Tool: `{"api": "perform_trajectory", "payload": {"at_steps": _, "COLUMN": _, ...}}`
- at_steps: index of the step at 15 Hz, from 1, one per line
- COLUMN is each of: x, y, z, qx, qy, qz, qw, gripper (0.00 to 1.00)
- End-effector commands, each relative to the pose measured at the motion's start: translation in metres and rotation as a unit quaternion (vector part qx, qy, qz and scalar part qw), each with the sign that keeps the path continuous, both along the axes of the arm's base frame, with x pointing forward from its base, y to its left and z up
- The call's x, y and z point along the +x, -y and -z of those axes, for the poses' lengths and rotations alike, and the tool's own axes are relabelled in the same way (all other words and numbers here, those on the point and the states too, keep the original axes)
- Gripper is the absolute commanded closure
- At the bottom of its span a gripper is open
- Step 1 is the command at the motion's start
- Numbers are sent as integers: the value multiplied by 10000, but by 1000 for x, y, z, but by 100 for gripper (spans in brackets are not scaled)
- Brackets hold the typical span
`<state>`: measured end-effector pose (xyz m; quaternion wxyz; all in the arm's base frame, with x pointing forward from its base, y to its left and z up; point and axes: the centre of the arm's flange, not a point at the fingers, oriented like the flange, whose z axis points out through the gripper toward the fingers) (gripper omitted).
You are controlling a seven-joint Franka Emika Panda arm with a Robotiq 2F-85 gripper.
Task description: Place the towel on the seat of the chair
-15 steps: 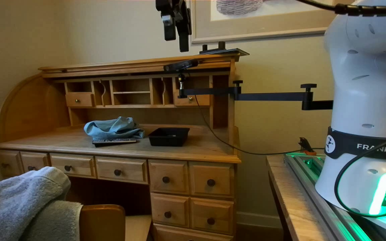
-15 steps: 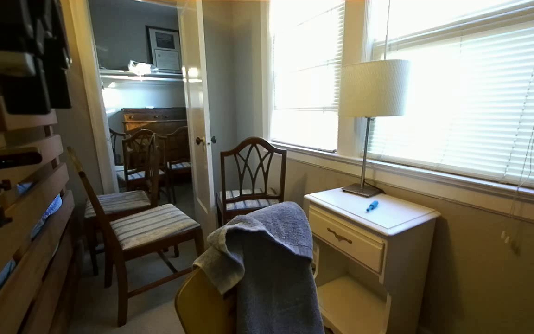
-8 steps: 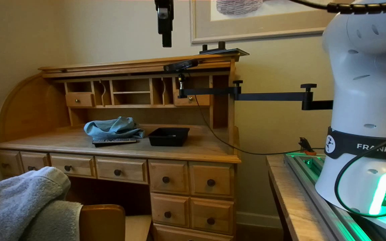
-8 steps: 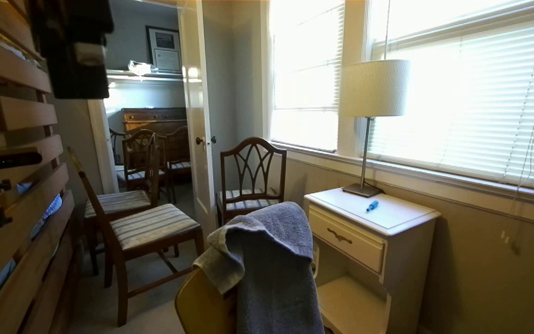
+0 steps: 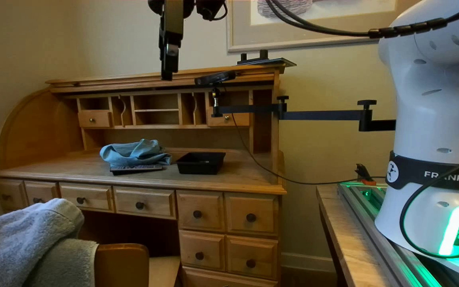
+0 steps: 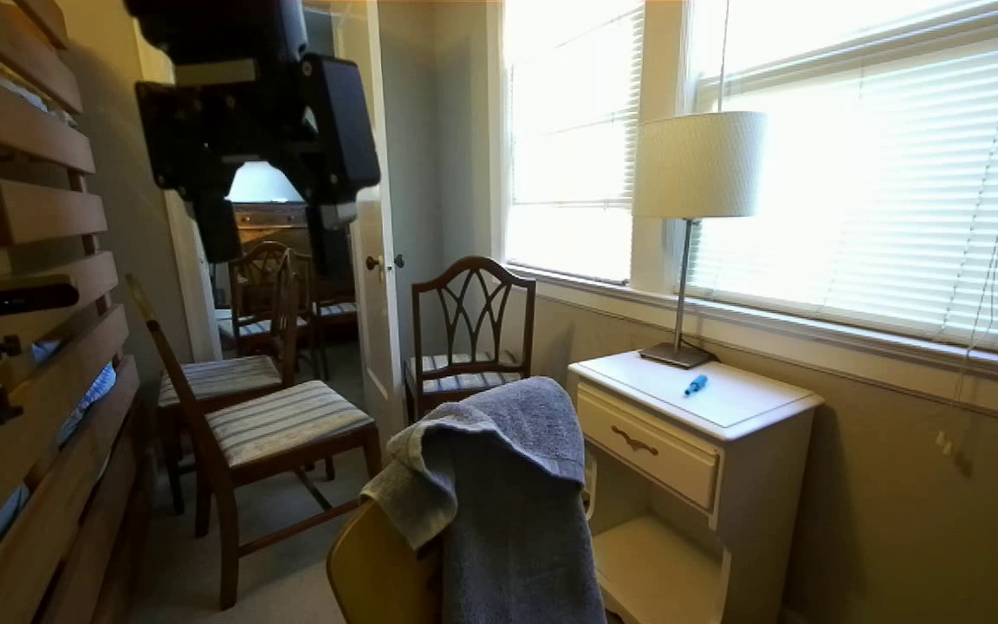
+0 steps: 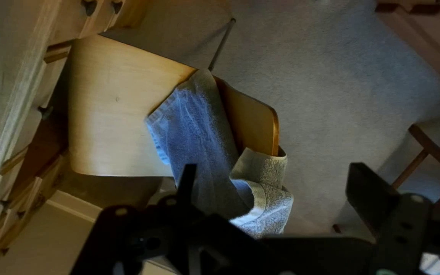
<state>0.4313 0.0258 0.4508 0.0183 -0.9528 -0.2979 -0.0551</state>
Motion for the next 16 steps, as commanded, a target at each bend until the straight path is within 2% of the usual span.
{"api": "perform_trajectory", "payload": {"at_steps": 1, "x": 2, "y": 1, "z": 4, "qx": -7, "qy": -48, "qz": 10, "qw": 10000, "gripper": 0}}
{"api": "perform_trajectory", "payload": {"at_steps": 4, "x": 5, "y": 1, "z": 5, "qx": -12, "qy": -65, "qz": 13, "qw": 10000, "gripper": 0}}
{"api": "perform_trajectory", "payload": {"at_steps": 6, "x": 7, "y": 1, "z": 12, "qx": -52, "qy": -256, "qz": -37, "qw": 9997, "gripper": 0}}
{"api": "perform_trajectory", "payload": {"at_steps": 7, "x": 24, "y": 2, "z": 23, "qx": 51, "qy": -281, "qz": 54, "qw": 9996, "gripper": 0}}
{"api": "perform_trajectory", "payload": {"at_steps": 10, "x": 66, "y": -4, "z": 66, "qx": 340, "qy": -288, "qz": -220, "qw": 9988, "gripper": 0}}
{"api": "perform_trajectory", "payload": {"at_steps": 13, "x": 91, "y": -11, "z": 98, "qx": 596, "qy": -204, "qz": -297, "qw": 9976, "gripper": 0}}
{"api": "perform_trajectory", "payload": {"at_steps": 16, "x": 114, "y": -23, "z": 120, "qx": 1074, "qy": -172, "qz": 43, "qw": 9941, "gripper": 0}}
